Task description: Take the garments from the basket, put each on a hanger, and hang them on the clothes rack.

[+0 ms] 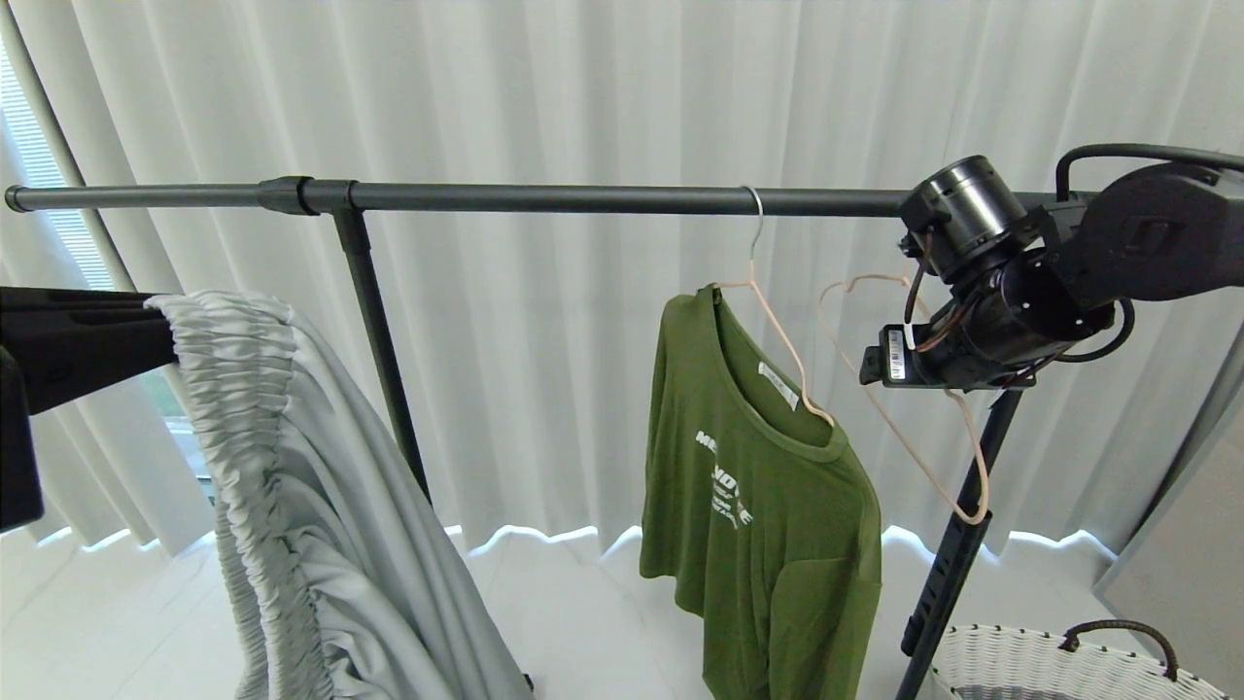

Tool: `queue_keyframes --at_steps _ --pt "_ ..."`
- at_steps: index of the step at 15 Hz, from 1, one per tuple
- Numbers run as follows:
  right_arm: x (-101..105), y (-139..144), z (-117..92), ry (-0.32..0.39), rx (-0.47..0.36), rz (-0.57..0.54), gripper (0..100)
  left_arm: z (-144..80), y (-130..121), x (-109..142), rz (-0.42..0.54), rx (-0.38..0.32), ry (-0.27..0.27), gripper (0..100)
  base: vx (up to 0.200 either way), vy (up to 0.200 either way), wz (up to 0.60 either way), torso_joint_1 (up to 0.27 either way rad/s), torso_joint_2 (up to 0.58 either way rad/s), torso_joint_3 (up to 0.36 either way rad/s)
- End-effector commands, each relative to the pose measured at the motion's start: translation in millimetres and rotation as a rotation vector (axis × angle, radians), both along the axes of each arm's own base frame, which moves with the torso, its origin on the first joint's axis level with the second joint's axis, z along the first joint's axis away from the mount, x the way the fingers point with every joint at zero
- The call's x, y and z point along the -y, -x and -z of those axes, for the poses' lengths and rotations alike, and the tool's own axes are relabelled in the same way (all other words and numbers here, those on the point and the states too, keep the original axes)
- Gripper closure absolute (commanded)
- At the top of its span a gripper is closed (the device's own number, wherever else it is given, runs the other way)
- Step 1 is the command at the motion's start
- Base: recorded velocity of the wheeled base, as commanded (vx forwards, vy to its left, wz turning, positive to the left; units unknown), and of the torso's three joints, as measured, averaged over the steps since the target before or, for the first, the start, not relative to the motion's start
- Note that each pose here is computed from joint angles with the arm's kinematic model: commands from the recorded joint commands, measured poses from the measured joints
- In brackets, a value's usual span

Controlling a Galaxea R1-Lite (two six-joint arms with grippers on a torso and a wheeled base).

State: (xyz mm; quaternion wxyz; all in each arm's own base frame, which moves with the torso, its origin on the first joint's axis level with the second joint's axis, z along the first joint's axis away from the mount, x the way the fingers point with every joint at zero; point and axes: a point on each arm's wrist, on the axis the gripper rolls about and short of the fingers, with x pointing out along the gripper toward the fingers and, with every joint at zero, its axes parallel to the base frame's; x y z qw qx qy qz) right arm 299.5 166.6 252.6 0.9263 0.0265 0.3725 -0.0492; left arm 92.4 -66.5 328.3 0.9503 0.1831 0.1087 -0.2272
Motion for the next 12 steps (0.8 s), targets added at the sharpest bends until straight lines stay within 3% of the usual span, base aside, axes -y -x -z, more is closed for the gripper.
queue_keyframes --at_steps 1,8,12 --pt "0.7 1.0 0.5 0.006 -0.010 0.000 100 0.2 0.0 0.1 0.000 -0.001 -0.001 100 0.000 0.000 0.00 0.000 0.00 0.000" --pt "3.8 3.1 -2.5 -0.004 -0.010 0.016 100 -0.2 0.0 0.0 0.001 0.000 0.001 100 0.000 0.000 0.00 0.000 0.00 0.000" --pt "9.7 13.0 -17.6 -0.028 0.032 0.019 100 -0.5 0.4 -0.2 0.001 0.003 0.003 100 0.000 0.000 0.00 0.000 0.00 0.000"
